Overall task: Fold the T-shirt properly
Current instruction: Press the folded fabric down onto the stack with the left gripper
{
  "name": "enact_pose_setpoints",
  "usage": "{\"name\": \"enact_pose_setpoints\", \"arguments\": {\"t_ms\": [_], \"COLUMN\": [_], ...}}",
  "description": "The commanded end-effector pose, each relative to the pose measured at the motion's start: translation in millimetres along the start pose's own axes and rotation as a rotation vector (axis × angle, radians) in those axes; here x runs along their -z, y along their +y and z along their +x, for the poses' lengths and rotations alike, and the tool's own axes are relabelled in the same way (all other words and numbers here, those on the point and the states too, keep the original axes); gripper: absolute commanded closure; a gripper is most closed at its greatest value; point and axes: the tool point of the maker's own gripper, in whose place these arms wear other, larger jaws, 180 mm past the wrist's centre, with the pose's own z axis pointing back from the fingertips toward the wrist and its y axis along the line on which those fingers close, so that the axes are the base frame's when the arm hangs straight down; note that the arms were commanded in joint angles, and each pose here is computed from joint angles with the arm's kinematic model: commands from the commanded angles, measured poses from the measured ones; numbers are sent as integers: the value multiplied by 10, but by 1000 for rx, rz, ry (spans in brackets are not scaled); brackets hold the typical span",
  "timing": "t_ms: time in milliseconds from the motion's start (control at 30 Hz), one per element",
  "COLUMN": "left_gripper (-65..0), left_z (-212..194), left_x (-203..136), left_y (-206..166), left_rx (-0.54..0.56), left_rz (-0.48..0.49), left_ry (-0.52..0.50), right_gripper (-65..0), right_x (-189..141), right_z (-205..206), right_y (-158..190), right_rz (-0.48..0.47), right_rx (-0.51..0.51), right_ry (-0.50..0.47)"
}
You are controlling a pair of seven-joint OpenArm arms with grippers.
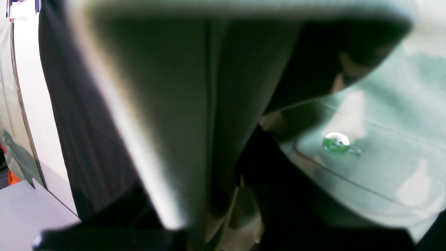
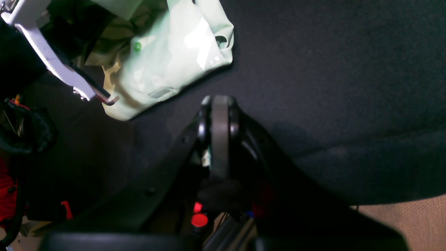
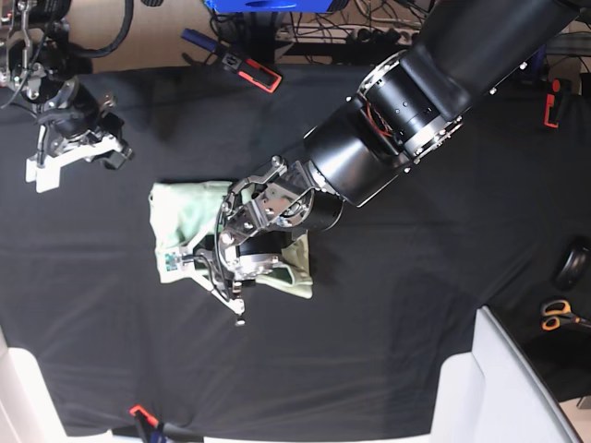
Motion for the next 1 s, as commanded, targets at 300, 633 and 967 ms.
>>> {"name": "enact_pose_setpoints", "arguments": {"t_ms": [300,633,967], "left_gripper": [0,0,0], "left_z": [158,65,62], "left_x": [-36,-38,-38], "left_y": [197,179,179], "left_rx": [-6,-8,-8], "left_rz": [44,42,42], "left_ry": [-36,18,19], "right_gripper": [-1,-1,-1], "right_x": [-31,-31,-36], "right_z": [85,85,68], "right_y": [33,33,22], "right_rz": [15,15,12], "right_rx": [-13,-13,-12], "right_ry": [-26,-26,-23]}}
